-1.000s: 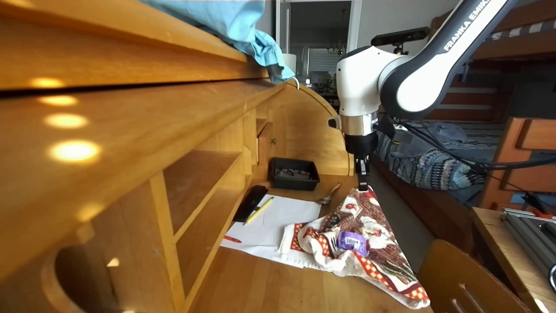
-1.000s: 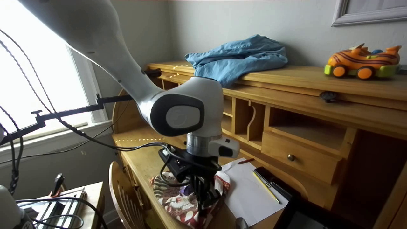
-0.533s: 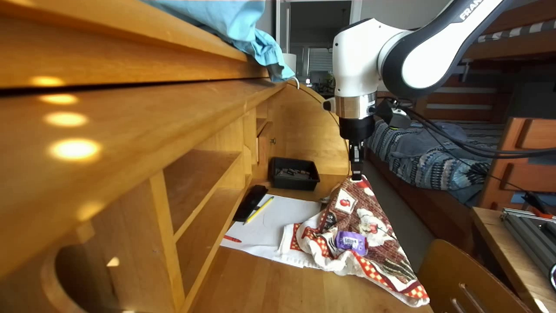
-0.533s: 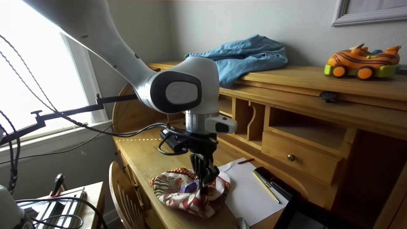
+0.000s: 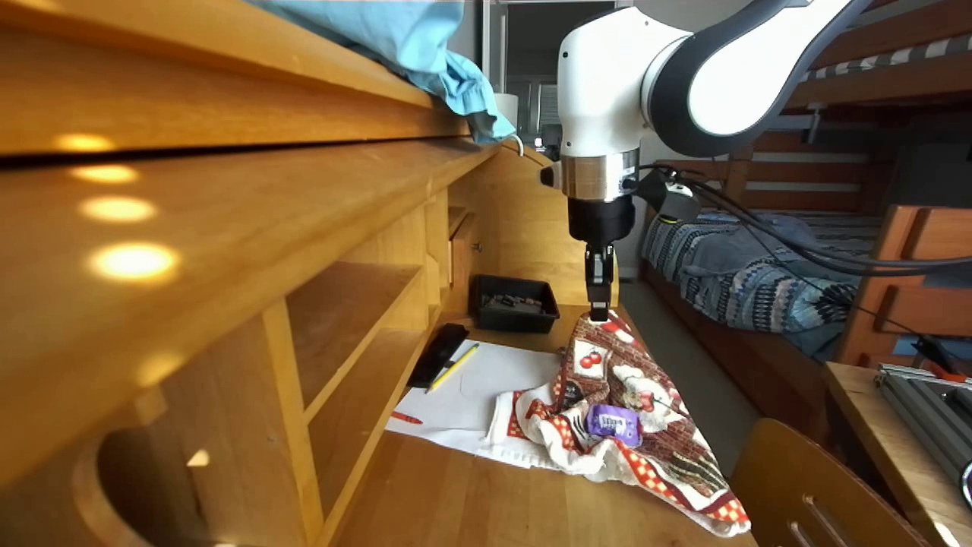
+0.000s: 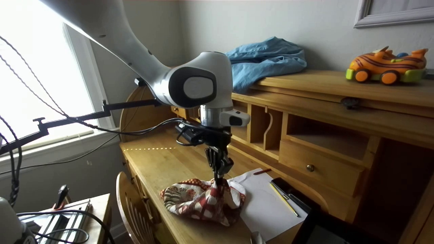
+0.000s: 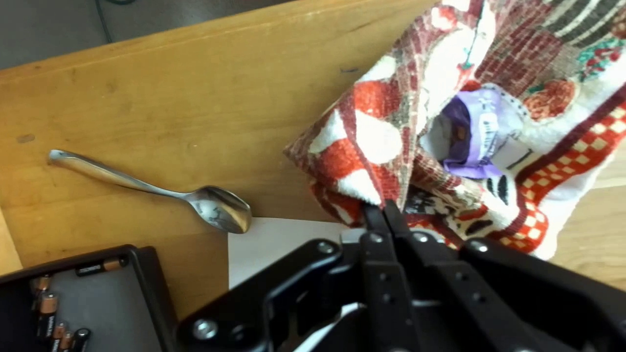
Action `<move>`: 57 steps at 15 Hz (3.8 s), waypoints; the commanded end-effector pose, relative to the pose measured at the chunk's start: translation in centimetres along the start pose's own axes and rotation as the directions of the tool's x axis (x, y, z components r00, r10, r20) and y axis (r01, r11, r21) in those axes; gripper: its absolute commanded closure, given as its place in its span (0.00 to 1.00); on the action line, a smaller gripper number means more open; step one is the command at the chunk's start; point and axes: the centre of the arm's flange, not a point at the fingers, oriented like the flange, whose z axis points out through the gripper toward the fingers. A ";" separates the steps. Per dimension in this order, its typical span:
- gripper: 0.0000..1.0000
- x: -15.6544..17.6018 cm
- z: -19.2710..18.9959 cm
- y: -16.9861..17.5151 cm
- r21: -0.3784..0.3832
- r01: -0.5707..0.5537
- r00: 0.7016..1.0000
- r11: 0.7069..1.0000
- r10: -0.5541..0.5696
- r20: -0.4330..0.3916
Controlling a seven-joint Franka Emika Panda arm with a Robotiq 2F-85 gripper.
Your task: Put the purple object on the cloth then move the cloth to the right and cover the purple object
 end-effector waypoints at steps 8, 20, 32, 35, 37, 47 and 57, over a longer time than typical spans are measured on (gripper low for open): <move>0.99 3.7 1.1 -3.6 0.159 -0.023 1.000 0.987 0.024 -0.006; 0.99 6.7 1.8 -8.2 0.191 0.049 0.998 0.980 -0.039 -0.054; 0.99 8.2 3.7 -11.2 0.196 0.098 0.994 0.976 -0.086 -0.069; 0.99 8.4 4.2 -12.0 0.190 0.111 0.993 0.975 -0.101 -0.065; 0.99 8.5 4.5 -12.4 0.187 0.116 0.992 0.975 -0.106 -0.064; 0.97 8.0 5.6 -13.8 0.161 0.141 0.990 0.977 -0.136 -0.047; 0.19 6.5 2.3 -15.6 0.160 0.160 0.987 0.974 -0.156 -0.041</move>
